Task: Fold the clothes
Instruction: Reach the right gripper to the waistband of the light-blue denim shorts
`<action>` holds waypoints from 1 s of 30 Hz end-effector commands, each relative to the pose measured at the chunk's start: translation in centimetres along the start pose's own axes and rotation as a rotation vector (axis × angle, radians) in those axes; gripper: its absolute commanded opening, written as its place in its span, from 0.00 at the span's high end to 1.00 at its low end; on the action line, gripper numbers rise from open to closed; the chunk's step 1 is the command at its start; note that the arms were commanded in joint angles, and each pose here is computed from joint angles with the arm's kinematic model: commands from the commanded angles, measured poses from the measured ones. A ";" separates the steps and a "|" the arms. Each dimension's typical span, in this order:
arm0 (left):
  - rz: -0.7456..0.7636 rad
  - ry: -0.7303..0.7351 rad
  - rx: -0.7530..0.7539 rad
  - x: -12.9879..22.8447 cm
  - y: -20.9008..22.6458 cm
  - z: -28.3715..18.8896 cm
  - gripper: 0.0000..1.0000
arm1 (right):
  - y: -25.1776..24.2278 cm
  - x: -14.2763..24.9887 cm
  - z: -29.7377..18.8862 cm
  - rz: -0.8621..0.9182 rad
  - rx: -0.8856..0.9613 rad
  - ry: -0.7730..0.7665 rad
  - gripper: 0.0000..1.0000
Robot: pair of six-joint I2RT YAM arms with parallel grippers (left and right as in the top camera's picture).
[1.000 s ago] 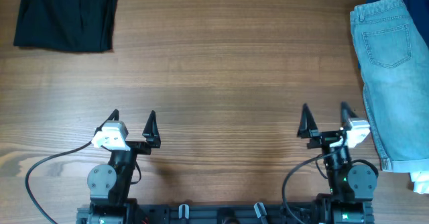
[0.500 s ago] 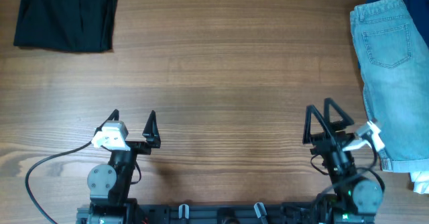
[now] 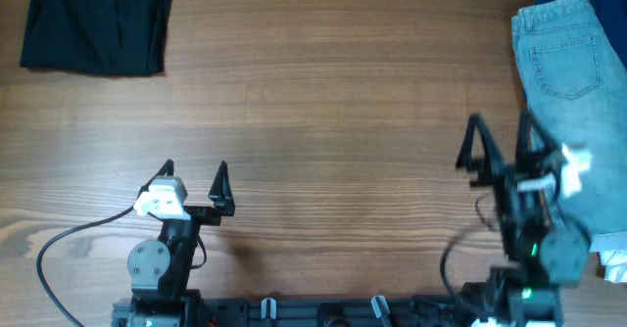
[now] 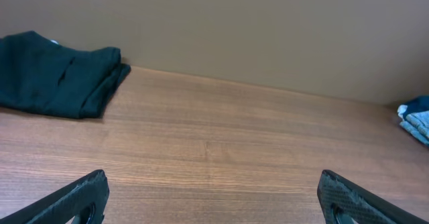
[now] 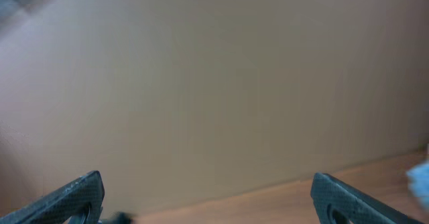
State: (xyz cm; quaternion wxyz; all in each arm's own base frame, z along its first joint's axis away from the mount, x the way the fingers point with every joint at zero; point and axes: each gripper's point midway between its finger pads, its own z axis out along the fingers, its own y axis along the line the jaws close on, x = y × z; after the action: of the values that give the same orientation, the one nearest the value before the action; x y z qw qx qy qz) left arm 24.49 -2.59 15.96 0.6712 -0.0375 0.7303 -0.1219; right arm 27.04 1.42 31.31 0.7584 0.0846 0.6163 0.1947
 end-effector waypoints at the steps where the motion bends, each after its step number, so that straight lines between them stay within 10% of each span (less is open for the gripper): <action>1: 0.019 0.001 -0.011 0.2 0.3 0.0 0.00 | -2.4 -0.3 4.4 -0.209 0.133 0.115 0.00; 19: 0.019 0.001 -0.011 0.2 0.3 0.0 0.00 | -17.3 10.7 17.9 -0.266 0.335 1.108 0.00; 30: 0.019 0.001 -0.011 0.2 0.3 0.0 0.00 | -20.8 9.9 20.5 -0.374 0.435 1.015 0.00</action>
State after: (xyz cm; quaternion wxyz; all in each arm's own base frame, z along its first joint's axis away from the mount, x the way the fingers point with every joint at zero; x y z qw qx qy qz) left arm 24.49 -2.60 15.96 0.6711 -0.0374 0.7303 -0.1220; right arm 51.30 -9.33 19.17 0.3433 0.0184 0.9390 -0.0102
